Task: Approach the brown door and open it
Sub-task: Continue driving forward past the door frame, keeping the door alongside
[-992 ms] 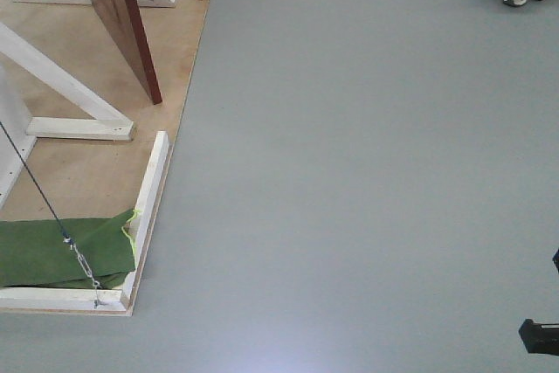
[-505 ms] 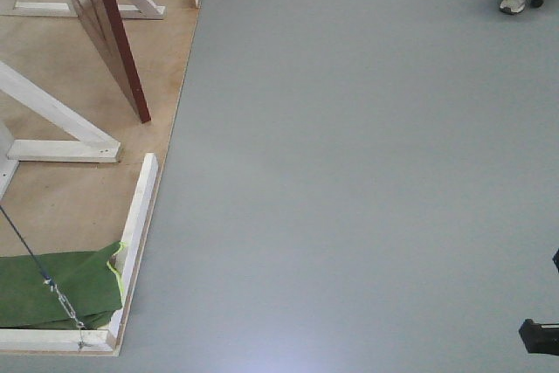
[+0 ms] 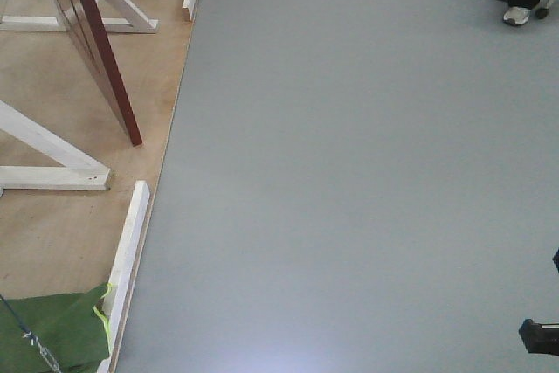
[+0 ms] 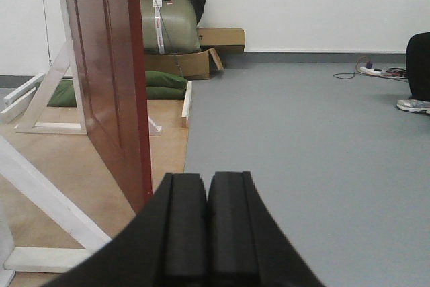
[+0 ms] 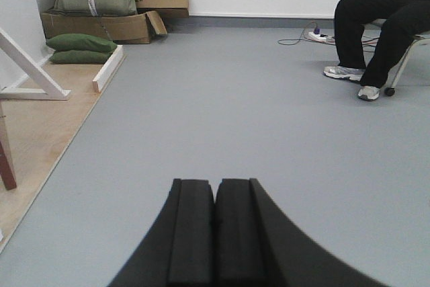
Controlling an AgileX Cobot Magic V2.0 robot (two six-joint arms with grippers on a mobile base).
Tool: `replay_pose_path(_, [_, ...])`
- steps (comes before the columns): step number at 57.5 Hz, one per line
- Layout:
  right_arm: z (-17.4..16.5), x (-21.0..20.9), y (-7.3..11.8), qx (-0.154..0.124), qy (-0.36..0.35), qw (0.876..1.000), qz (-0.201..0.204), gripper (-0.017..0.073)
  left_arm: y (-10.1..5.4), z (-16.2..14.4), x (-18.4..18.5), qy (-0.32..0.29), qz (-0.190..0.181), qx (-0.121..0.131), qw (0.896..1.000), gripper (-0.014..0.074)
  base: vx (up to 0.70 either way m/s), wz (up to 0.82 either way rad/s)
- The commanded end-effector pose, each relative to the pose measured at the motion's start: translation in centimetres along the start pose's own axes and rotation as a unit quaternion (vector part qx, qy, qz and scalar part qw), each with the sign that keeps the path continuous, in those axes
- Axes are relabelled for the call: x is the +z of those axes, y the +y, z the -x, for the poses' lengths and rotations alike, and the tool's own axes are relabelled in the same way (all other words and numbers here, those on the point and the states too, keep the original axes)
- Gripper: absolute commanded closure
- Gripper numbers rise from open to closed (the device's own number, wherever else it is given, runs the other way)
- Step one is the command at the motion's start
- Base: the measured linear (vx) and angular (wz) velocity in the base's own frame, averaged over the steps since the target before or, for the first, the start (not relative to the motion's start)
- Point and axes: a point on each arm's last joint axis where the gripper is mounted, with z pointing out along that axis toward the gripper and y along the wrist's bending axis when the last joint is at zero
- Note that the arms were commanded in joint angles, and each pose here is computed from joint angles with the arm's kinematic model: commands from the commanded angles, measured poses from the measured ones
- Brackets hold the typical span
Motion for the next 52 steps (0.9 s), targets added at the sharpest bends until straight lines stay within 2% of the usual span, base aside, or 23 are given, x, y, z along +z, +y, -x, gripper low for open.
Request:
replay_pose_path(1, [0.56,0.10,-0.05,-0.006,-0.033,0.999,-0.003,0.0559,-0.21,1.69,-0.35,-0.062,-0.009,-0.003,0.998,0.0600,0.27,0.01])
replay_pose_path(52, [0.56,0.10,-0.05,-0.006,-0.033,0.999,-0.003,0.0559,-0.21,1.69,-0.35,-0.062,-0.009,-0.003,0.998,0.0600,0.31,0.02])
